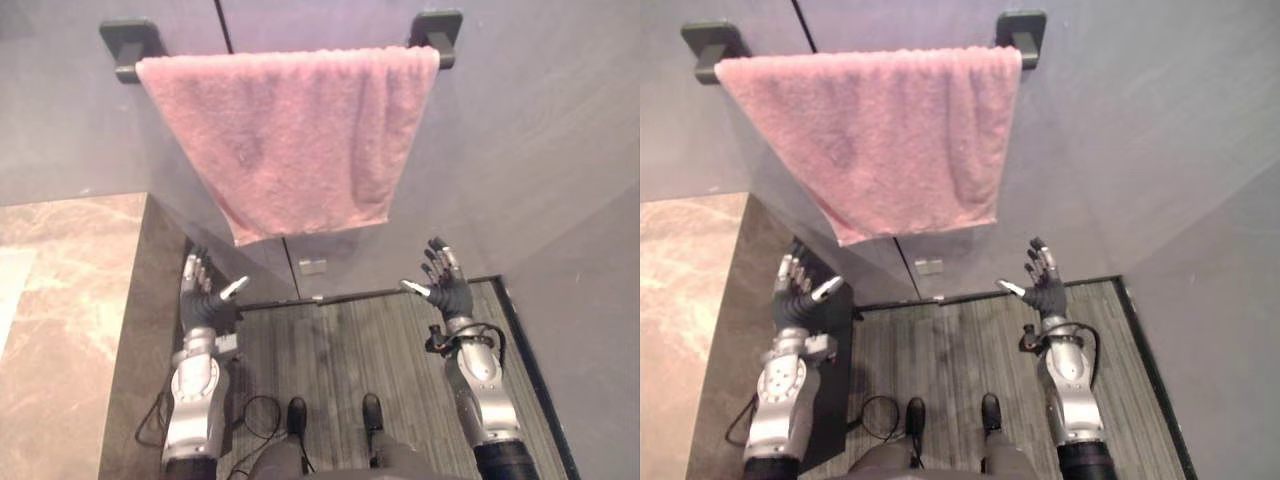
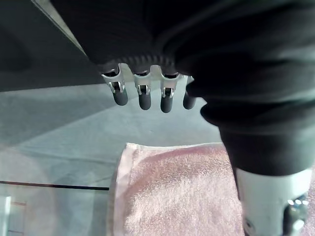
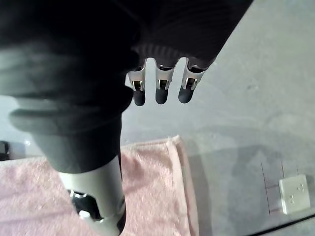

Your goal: Organize washtable

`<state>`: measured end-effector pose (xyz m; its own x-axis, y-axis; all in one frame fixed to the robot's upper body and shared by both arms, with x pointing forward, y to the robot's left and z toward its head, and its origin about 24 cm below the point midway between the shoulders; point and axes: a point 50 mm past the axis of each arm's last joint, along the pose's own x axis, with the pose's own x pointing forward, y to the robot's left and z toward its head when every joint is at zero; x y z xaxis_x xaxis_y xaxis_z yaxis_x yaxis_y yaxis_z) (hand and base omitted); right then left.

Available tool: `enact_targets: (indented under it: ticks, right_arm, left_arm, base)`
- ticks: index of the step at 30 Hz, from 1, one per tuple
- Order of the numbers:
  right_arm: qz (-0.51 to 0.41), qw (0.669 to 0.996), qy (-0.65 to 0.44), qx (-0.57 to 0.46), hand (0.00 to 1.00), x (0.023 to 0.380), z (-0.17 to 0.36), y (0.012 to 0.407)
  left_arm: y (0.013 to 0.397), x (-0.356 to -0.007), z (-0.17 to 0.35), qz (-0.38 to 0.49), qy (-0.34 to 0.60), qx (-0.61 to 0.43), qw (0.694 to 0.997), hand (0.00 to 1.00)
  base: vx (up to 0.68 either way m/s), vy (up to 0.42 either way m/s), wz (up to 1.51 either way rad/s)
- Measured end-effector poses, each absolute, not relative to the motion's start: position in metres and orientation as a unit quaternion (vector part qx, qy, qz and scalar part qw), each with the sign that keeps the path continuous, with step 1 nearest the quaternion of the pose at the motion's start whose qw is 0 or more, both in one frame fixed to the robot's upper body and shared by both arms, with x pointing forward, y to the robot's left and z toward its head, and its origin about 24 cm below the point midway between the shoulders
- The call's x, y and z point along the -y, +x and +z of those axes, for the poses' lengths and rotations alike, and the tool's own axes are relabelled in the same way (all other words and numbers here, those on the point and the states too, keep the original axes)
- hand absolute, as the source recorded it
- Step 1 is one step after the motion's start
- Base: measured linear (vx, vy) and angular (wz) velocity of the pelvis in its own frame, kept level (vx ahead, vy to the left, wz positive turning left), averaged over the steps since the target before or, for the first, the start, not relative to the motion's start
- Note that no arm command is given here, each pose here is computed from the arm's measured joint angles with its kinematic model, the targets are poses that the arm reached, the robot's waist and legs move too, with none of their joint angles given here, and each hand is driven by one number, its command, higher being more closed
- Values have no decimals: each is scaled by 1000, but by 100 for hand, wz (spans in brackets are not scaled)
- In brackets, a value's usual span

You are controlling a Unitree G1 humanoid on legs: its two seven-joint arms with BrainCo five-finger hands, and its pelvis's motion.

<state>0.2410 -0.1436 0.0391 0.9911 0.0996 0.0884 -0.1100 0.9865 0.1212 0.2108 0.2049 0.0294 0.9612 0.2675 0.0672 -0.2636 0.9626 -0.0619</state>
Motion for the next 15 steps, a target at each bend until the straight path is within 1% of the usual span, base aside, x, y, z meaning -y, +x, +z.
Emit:
enact_targets:
  ticks: [1, 4, 5, 6, 9, 11, 15]
  right_arm:
    - [104, 991, 77, 36, 0, 126, 38, 238]
    - [193, 973, 122, 29, 0, 93, 38, 231]
    - [228, 962, 145, 27, 0, 80, 40, 229]
    - [248, 956, 154, 29, 0, 71, 43, 229]
    - [324, 921, 211, 44, 0, 40, 61, 235]
    - [340, 910, 234, 48, 0, 28, 70, 245]
    - [353, 902, 240, 63, 0, 15, 86, 262]
  left_arm:
    - [204, -198, 27, 116, -40, 30, 992, 0]
    - [197, -178, 26, 63, -80, 26, 994, 0]
    - [198, -167, 28, 32, -105, 29, 994, 0]
    - [198, -161, 30, 18, -115, 33, 993, 0]
    - [201, -141, 42, -37, -158, 55, 985, 0]
    - [205, -137, 46, -47, -180, 64, 980, 0]
    - [216, -133, 56, -59, -234, 79, 967, 0]
  base:
    - [43, 44, 8]
    - [37, 44, 17]
    - [25, 50, 18]
    - [12, 49, 12]
    - [2, 39, 0]
    - [-5, 44, -2]
    - [0, 18, 0]
